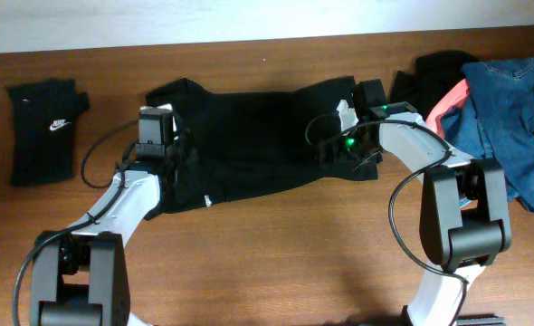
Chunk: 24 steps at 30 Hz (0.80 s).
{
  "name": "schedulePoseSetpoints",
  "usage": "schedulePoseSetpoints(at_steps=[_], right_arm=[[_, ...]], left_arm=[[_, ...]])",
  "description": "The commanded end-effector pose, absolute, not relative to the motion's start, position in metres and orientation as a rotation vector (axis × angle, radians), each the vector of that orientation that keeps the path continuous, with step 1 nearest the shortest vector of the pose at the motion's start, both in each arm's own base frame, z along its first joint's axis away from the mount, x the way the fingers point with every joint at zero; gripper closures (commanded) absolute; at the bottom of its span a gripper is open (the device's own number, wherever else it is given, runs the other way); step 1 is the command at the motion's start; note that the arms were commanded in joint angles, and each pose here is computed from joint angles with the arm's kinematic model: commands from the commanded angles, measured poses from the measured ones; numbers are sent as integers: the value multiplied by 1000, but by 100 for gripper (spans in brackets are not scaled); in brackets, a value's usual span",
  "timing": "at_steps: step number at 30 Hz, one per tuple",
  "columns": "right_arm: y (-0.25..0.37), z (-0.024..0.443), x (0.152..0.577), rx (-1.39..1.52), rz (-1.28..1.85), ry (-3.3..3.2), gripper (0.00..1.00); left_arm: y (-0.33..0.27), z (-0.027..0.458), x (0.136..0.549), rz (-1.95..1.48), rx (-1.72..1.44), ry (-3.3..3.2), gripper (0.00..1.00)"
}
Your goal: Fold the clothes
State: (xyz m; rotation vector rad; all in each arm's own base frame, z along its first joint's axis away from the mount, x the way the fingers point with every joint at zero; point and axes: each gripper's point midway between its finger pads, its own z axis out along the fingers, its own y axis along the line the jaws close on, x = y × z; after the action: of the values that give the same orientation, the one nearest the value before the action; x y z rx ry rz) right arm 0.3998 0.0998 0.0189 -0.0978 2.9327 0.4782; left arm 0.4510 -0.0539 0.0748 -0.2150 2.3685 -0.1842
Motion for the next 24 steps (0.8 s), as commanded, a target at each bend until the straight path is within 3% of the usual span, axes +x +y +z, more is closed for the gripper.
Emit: schedulePoseSetpoints(at_steps=[1, 5, 10, 17, 24], right_arm=[[95, 5, 394, -88, 443, 2978, 1], [95, 5, 394, -88, 442, 2976, 1], [95, 5, 394, -87, 442, 2976, 1], [95, 5, 393, -88, 443, 2979, 1], [95, 5, 393, -87, 442, 2981, 1]], left_arm=[[-56, 88, 465, -153, -130, 2309, 99], [-56, 106, 466, -151, -129, 2331, 99], [-54, 132, 437, -125, -132, 2489, 99], [-68, 97, 389, -86, -80, 2740, 99], [-84, 56, 382, -53, -18, 2851, 99]])
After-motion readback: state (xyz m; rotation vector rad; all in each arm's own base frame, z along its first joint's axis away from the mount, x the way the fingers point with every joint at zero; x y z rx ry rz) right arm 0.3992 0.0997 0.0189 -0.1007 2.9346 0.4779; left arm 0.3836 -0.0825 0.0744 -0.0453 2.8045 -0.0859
